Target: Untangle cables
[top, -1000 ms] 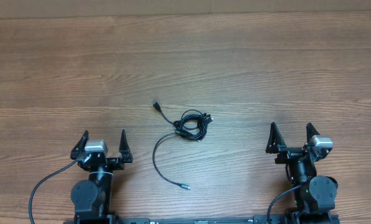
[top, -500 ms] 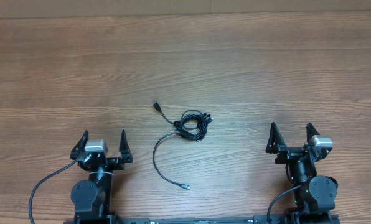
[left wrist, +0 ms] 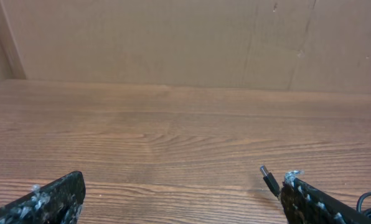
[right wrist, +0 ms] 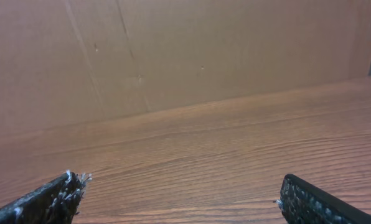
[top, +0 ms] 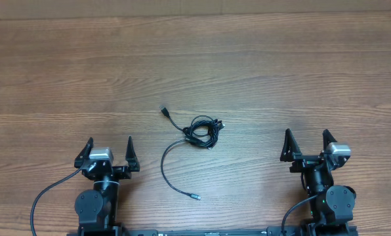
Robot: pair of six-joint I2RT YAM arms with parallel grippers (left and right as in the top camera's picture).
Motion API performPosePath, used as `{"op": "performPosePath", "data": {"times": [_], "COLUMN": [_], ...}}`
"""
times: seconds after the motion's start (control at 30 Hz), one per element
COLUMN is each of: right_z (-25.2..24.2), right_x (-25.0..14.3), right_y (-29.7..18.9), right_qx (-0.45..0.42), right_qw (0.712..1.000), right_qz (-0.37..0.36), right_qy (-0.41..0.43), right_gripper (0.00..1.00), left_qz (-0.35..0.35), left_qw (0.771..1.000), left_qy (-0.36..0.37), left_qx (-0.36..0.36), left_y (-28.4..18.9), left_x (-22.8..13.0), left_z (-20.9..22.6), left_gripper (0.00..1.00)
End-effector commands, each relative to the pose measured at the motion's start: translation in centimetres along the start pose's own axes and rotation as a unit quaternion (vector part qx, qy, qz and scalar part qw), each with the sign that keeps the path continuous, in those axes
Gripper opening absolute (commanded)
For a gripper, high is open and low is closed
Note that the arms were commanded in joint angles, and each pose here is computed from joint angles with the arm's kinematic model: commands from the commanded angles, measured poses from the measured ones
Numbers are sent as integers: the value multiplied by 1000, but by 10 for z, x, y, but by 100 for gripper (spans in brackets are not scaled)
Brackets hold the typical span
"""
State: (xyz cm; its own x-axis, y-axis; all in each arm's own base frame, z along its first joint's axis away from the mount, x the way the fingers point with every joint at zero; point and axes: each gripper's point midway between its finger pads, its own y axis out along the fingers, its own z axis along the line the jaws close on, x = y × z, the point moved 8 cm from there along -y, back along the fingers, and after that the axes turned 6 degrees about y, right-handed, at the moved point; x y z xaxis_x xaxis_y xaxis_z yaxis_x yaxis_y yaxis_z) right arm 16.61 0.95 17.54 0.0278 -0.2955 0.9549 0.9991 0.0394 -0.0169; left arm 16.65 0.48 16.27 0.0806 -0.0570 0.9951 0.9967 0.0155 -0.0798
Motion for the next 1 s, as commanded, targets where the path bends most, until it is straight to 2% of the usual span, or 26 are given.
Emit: {"op": "performPosePath", "data": {"times": [0.0,0.47,0.57,0.67,0.83,0.87,0.97], "right_z": [-1,-1,-1,-1,-1,-1,-1], "right_x": [-3,-3,-3,-3,-3,-3,-3], "right_y": [0,0,0,0,0,0,0], "right_qx": [-1,-1,-1,-1,-1,-1,-1], "right_qw": [1000,1000,1000,1000,1000,1000,1000], "right_qz": [0,0,0,0,0,0,0], "right_qy": [-6,-6,-6,-6,-6,-6,-6], "right_gripper": [100,100,100,100,100,100,100], "left_qz": [-1,-6,-51,-81,-14,20,101], "left_qw": [1000,1000,999,996,996,991,978], "left_qy": [11,12,13,16,10,2,-14], "left_qx": [-3,-2,2,-38,-87,-130,-181], "left_y": [0,0,-1,-8,-36,-43,-46], "left_x": [-1,1,17,40,88,108,144], "left_z": [-1,-1,0,-7,-12,-18,-25], "left_gripper": [100,99,100,99,100,100,100]}}
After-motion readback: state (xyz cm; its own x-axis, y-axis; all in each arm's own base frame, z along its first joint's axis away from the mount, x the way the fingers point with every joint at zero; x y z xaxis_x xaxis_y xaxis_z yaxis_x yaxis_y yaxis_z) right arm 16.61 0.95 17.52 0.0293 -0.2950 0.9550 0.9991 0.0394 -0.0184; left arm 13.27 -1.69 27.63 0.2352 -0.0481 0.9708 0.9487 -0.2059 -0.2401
